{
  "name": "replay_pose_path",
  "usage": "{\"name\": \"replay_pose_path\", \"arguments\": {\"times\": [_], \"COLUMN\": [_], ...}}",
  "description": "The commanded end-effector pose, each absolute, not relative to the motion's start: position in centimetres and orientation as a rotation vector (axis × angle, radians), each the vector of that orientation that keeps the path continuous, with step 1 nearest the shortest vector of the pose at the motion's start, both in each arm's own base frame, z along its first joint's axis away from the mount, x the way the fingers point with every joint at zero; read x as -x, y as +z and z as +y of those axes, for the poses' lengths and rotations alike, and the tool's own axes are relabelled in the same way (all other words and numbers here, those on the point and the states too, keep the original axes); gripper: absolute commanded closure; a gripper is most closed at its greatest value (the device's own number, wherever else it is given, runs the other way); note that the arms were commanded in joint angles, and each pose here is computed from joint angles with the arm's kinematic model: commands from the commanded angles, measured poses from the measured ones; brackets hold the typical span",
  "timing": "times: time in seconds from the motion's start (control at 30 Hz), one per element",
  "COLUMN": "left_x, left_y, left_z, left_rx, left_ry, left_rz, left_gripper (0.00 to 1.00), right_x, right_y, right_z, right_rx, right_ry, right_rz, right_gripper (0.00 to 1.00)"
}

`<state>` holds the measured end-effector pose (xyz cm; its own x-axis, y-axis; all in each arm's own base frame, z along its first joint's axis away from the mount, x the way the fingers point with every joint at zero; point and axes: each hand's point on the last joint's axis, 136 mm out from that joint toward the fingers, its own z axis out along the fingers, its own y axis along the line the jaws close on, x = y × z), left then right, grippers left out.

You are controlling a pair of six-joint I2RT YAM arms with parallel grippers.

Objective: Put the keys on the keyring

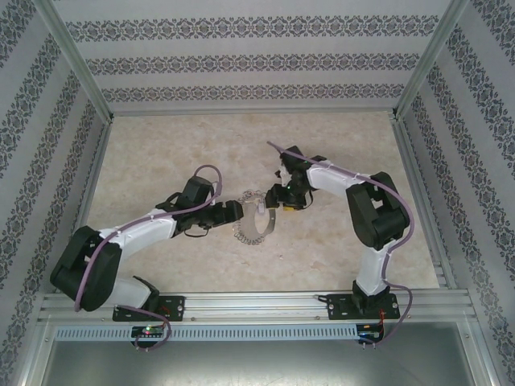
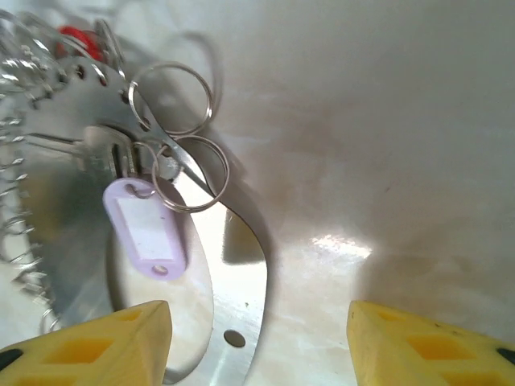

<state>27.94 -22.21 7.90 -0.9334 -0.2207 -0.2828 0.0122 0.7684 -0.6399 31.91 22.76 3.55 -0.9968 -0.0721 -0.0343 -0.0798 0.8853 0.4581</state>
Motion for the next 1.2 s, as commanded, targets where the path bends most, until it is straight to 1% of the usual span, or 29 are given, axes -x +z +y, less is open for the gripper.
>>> {"name": "replay_pose_path", "arguments": {"times": [0.0, 0.17, 0.33, 0.47, 0.67, 0.8, 0.9, 1.1, 1.17], "left_x": [-29.1, -29.6, -29.9, -30.2, -29.6, -29.1, -29.1, -29.2, -29.1], "left_y": [9.3, 7.7, 6.6, 6.4, 3.8, 2.7, 2.3, 1.6, 1.8], "left_z": [-24.4, -25.4, -25.4, -25.9, -23.6, -22.6, -23.1, -24.0, -24.1], "left_rx": [0.128, 0.171, 0.246, 0.277, 0.307, 0.263, 0.219, 0.185, 0.173], "left_ry": [-1.028, -1.024, -1.014, -1.049, -0.802, -0.666, -0.647, -0.671, -0.666], "left_rz": [2.586, 2.644, 2.652, 2.643, 2.777, 2.845, 2.870, 2.896, 2.910], "left_gripper": [0.18, 0.18, 0.16, 0.17, 0.31, 0.37, 0.40, 0.53, 0.56], "right_x": [-31.7, -32.0, -31.5, -31.3, -30.6, -30.4, -30.5, -30.7, -30.7], "right_y": [6.0, 5.2, 3.9, 3.6, 3.8, 3.4, 3.3, 3.8, 3.8], "right_z": [24.1, 24.9, 25.3, 24.9, 25.2, 25.5, 25.8, 26.1, 26.3], "right_rx": [0.237, 0.186, 0.157, 0.135, 0.145, 0.149, 0.147, 0.165, 0.169], "right_ry": [1.084, 1.202, 1.152, 1.079, 1.030, 1.003, 1.018, 1.039, 1.052], "right_rz": [2.945, 2.942, 2.991, 3.010, 3.028, 3.034, 3.031, 3.005, 3.001], "right_gripper": [0.41, 0.42, 0.43, 0.43, 0.43, 0.45, 0.47, 0.48, 0.48]}}
